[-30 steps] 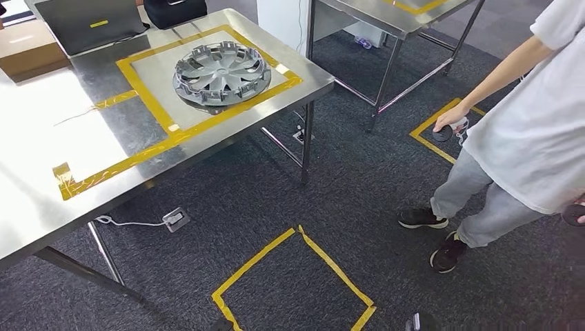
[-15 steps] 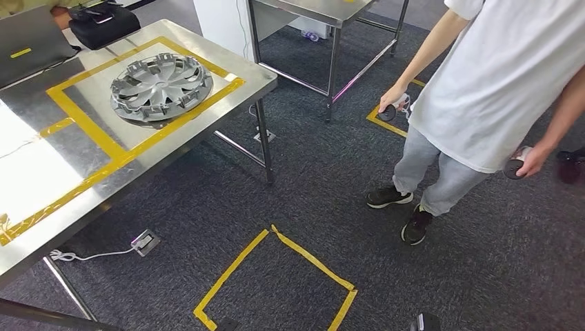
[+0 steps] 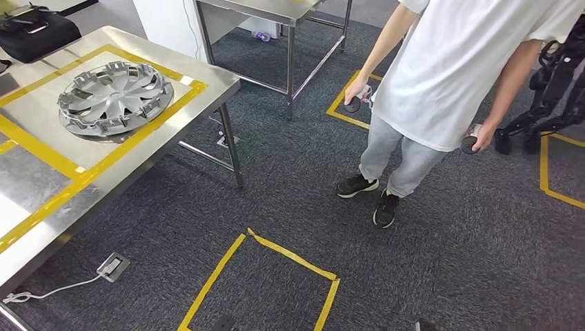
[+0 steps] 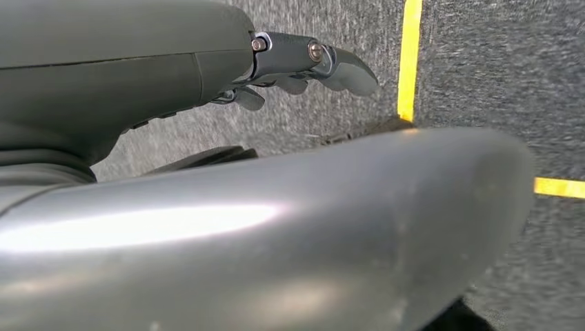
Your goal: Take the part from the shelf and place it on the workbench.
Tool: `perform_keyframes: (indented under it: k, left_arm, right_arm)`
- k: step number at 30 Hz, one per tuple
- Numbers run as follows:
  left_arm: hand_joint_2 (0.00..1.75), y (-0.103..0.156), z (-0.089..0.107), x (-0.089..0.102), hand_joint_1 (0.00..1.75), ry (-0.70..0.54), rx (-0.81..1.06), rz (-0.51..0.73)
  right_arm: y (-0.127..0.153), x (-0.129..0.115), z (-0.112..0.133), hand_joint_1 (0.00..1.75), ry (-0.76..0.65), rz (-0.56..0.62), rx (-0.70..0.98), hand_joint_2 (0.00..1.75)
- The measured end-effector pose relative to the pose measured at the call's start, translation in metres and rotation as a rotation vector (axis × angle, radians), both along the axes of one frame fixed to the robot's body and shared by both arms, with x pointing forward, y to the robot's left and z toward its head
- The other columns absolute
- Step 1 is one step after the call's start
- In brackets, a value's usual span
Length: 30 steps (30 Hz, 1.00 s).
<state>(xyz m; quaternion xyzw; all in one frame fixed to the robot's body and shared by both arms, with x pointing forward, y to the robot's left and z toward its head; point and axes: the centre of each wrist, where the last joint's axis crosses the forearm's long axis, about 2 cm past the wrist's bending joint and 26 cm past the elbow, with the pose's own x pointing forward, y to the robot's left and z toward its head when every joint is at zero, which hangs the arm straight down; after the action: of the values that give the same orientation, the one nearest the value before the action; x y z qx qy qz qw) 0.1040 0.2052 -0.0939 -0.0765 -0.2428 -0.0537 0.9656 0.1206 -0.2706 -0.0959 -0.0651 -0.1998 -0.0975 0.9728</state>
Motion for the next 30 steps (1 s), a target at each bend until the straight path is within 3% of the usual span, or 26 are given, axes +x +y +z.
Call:
perform_keyframes:
  k: [30]
  left_arm:
    - [0.0,0.0,0.0,0.001,0.0,-0.001,-0.006,0.007]
  right_arm:
    - [-0.003,-0.009,-0.003,0.0,0.036,-0.01,0.001,0.0]
